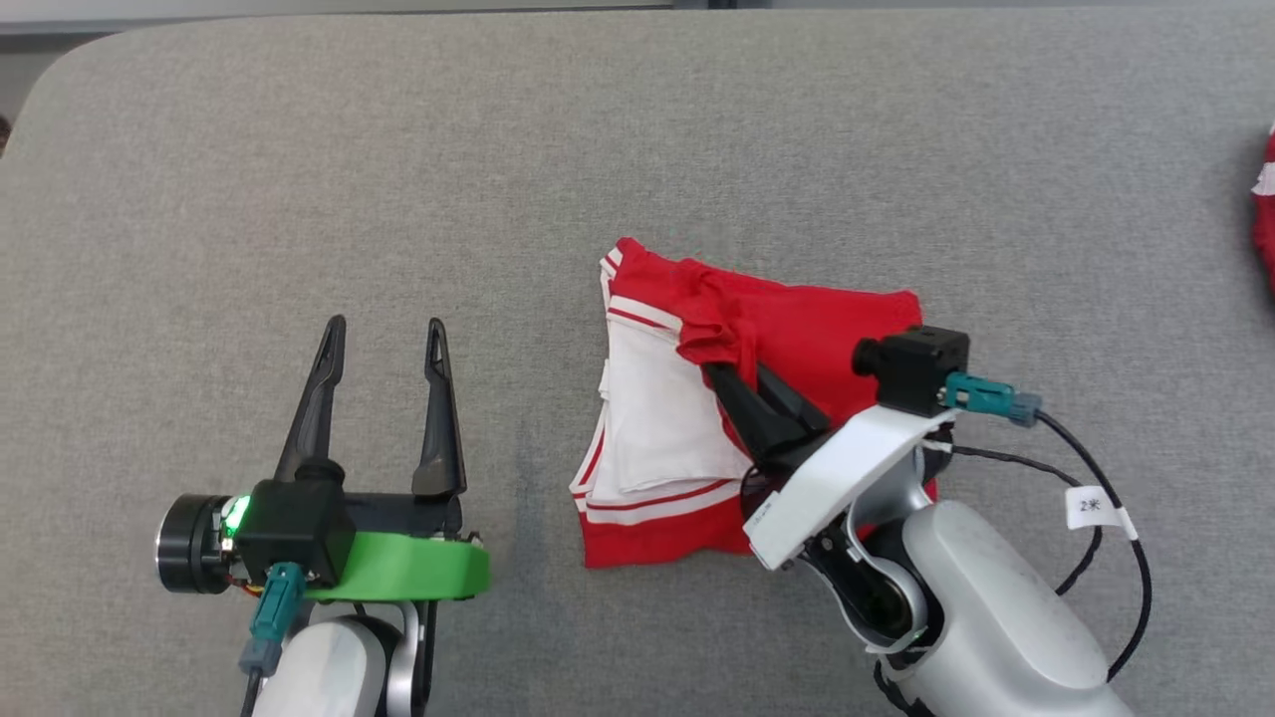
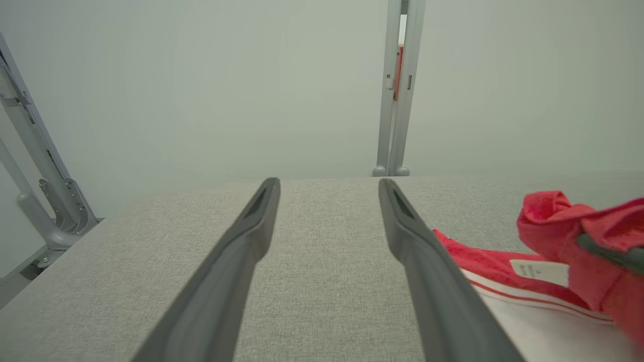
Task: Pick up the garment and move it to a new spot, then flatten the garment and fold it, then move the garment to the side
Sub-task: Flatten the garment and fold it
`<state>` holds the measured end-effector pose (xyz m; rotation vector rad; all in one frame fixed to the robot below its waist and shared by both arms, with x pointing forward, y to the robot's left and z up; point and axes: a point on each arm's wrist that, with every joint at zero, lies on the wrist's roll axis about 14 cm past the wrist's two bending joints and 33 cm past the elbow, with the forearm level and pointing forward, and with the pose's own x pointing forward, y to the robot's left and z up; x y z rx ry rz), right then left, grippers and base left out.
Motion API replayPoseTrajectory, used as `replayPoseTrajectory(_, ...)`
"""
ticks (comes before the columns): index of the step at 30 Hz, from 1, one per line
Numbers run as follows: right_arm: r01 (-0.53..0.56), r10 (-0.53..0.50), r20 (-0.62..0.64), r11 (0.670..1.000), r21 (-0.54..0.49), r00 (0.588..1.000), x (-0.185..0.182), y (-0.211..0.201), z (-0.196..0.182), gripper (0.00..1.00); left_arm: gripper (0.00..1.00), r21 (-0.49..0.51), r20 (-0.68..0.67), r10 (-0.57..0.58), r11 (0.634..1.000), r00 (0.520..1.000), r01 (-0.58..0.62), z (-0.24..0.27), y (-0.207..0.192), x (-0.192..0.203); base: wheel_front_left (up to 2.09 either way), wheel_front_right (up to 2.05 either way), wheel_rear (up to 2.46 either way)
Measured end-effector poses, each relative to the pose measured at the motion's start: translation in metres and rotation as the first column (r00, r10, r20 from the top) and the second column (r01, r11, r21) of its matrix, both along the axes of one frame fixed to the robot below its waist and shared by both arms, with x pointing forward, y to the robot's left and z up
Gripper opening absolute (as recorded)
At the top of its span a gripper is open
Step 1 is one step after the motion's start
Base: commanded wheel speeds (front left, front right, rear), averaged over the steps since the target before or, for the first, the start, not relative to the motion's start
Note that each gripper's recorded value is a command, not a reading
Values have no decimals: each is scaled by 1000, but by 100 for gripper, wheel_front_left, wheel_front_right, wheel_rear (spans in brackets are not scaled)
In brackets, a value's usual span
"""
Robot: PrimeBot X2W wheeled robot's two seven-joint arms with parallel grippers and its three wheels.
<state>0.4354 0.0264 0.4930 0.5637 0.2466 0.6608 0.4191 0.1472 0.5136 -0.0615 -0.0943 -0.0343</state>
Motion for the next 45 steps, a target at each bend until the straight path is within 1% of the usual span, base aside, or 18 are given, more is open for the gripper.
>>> replayPoseTrajectory(2, -21, 21, -19, 1000, 12, 1000, 0, 12, -10, 0, 100, 5, -18, 14, 1000, 1000, -14, -7, 4, -1, 0, 0, 0)
replayPoseTrajectory(3, -28, 28, -24, 999, 17, 999, 1, 15, -12, 5, 100, 6, -25, 20, 1000, 1000, -19, -9, 6, -1, 0, 0, 0)
replayPoseTrajectory(4, -37, 38, -20, 999, 16, 999, 2, 20, -15, 40, 100, 7, -30, 25, 1000, 999, -25, -11, 8, 0, 0, 0, 0)
replayPoseTrajectory(5, -46, 47, -12, 999, 19, 999, 3, 25, -15, 79, 100, 8, -34, 29, 1000, 999, -29, -13, 9, 0, 0, 0, 0)
replayPoseTrajectory(6, -54, 54, -4, 998, 23, 999, 4, 28, -15, 100, 100, 10, -34, 32, 999, 999, -31, -14, 10, 1, 0, 0, 0)
replayPoseTrajectory(9, -65, 62, 66, 997, 46, 996, 8, 38, -3, 100, 100, 14, -44, 40, 999, 998, -39, -18, 12, 3, 0, 0, 0)
replayPoseTrajectory(13, -30, 22, 162, 998, 47, 987, 17, 23, 13, 100, 100, 13, -46, 41, 999, 998, -40, -19, 11, 4, 0, 0, 0)
replayPoseTrajectory(16, 35, -38, 250, 999, 15, 968, 29, -6, 27, 100, 100, 13, -35, 41, 999, 999, -41, -16, 11, 5, 0, 0, 0)
replayPoseTrajectory(19, 136, -116, 333, 990, -37, 936, 41, -49, 39, 100, 100, 13, -24, 42, 999, 999, -41, -13, 10, 6, 0, 0, 0)
replayPoseTrajectory(20, 169, -139, 349, 984, -56, 927, 43, -63, 40, 100, 100, 14, -22, 42, 999, 999, -41, -13, 10, 6, 0, 0, 0)
replayPoseTrajectory(22, 252, -195, 375, 961, -109, 906, 43, -99, 37, 100, 100, 16, -21, 41, 999, 999, -41, -12, 9, 5, 0, 0, 0)
replayPoseTrajectory(24, 322, -242, 391, 934, -153, 888, 40, -130, 35, 100, 100, 18, -21, 37, 999, 999, -36, -12, 9, 5, 0, 0, 0)
replayPoseTrajectory(26, 390, -292, 397, 900, -193, 870, 34, -160, 32, 100, 100, 20, -21, 36, 999, 999, -36, -12, 9, 5, 0, 0, 0)
replayPoseTrajectory(29, 469, -360, 392, 853, -228, 846, 18, -196, 30, 100, 100, 26, -29, 32, 999, 999, -31, -13, 9, 2, 0, 0, 0)
replayPoseTrajectory(32, 521, -403, 393, 812, -262, 827, 0, -219, 31, 100, 100, 30, -43, 33, 999, 999, -32, -14, 11, -3, 0, 0, 0)
replayPoseTrajectory(36, 540, -422, 380, 790, -290, 823, -25, -225, 33, 100, 100, 32, -62, 26, 999, 998, -24, -16, 11, -12, 0, 0, 0)
replayPoseTrajectory(45, 562, -447, 384, 779, -277, 808, -67, -223, 51, 100, 100, 27, -83, 5, 1000, 997, -3, -15, 9, -41, 0, 0, 0)
